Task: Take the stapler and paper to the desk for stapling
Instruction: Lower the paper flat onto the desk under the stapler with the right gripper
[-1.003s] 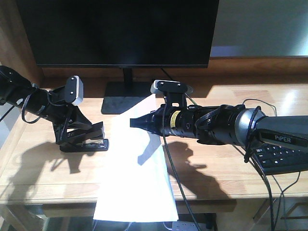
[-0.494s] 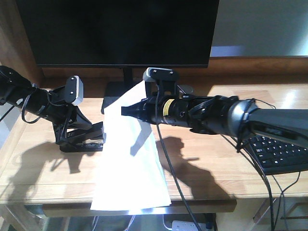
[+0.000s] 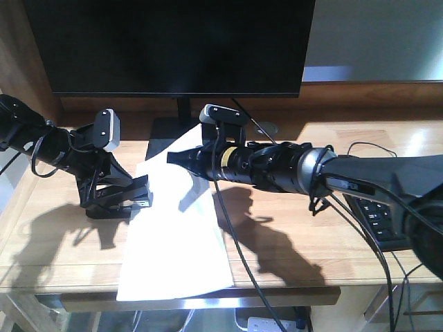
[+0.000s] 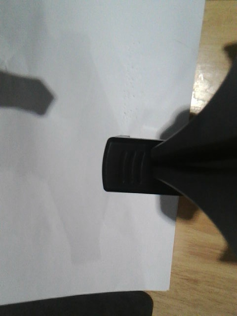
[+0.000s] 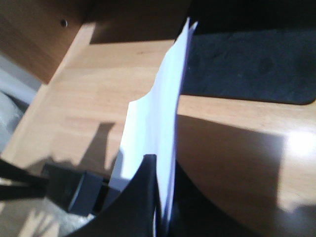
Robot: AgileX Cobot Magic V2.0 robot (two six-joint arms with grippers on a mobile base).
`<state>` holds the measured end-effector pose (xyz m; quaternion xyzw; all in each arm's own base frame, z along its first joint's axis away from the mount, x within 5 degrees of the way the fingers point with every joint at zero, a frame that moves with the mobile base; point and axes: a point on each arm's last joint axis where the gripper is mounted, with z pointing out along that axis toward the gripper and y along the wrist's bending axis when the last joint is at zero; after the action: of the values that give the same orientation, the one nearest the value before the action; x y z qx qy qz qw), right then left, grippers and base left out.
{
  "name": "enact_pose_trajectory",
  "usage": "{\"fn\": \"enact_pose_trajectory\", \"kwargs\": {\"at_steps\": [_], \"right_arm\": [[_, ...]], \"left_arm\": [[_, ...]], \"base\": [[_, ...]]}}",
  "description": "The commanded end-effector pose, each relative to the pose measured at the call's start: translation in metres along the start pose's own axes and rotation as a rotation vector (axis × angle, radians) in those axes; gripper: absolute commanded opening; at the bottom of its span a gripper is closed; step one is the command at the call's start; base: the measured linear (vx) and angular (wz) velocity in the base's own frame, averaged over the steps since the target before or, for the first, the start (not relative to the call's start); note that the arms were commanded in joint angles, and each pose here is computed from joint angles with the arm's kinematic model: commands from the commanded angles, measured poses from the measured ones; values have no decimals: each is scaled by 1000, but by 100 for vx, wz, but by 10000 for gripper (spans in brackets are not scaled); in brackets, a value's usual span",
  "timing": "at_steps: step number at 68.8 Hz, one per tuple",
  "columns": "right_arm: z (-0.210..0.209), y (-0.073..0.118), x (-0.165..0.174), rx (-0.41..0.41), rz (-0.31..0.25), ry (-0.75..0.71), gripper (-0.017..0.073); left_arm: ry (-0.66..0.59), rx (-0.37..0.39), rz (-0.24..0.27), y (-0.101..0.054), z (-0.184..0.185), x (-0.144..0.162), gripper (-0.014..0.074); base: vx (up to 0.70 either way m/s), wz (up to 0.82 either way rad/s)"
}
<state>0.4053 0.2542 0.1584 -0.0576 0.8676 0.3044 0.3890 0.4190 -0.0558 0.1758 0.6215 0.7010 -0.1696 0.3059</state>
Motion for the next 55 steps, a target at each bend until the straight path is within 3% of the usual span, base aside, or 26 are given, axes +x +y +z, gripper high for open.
{"fn": "enact_pose_trajectory", "kwargs": {"at_steps": [1,20,28,38,46,55], "right_arm": [[-6,18,-26,-67,38,-83,-2],[15,7,-18,-54,165,-83,13],[16,5,-16,-41,156,-81,74],[16,3,-16,-18,125,-79,255],[15,-3,-16,57,124,-71,450],[4,-12,-24,224,10,-64,608]], "left_arm": [[-55,-66,24,4,-24,-25,-7],[-55,-66,24,4,-24,-25,-7],[-55,-66,24,4,-24,-25,-7],[-55,-66,24,4,-24,-25,-7],[-55,-66,24,4,-24,-25,-7],[-55,-66,24,4,-24,-25,-7]], "base": [[0,0],[0,0],[0,0],[0,0],[0,0],[0,0]]}}
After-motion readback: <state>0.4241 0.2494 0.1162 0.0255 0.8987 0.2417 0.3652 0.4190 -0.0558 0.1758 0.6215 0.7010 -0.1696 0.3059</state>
